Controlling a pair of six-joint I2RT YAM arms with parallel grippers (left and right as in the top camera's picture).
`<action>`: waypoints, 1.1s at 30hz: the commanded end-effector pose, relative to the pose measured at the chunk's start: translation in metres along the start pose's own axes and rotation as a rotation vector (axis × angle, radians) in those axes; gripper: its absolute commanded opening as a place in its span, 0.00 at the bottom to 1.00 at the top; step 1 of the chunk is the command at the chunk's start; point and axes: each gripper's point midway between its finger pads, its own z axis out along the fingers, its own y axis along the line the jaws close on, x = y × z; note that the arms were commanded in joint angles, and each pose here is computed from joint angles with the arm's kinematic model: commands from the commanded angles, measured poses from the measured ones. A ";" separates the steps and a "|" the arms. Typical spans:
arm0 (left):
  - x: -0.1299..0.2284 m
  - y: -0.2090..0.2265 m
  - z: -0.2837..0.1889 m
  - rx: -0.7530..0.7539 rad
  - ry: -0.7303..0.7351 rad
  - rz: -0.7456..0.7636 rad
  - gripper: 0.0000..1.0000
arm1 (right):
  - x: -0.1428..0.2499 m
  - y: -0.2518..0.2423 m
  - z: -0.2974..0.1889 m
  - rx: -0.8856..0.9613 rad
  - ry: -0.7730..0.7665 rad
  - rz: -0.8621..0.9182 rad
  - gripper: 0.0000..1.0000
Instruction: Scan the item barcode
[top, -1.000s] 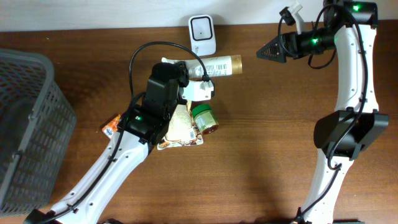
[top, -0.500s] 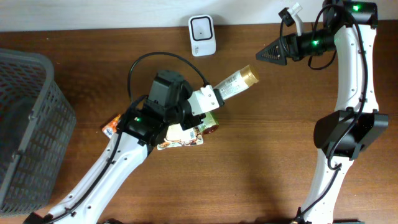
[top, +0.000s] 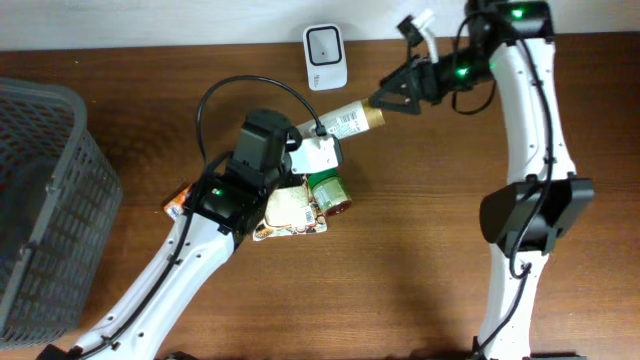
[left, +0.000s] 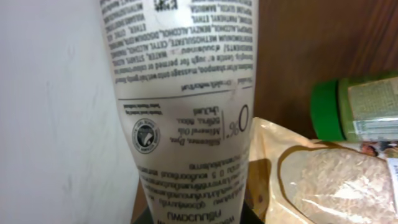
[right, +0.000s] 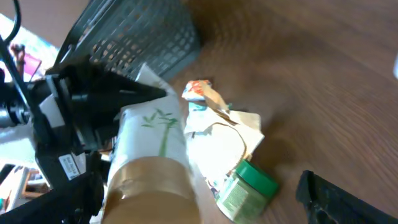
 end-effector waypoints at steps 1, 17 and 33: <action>-0.010 0.031 -0.006 -0.078 -0.077 -0.022 0.00 | -0.011 0.023 -0.003 -0.012 -0.024 -0.089 0.98; -0.019 0.035 -0.002 -0.031 -0.215 -0.063 0.00 | -0.024 0.051 0.013 -0.129 -0.080 -0.211 0.80; -0.018 0.036 -0.002 -0.036 -0.213 -0.063 0.00 | -0.013 0.046 0.027 -0.080 0.014 -0.135 0.52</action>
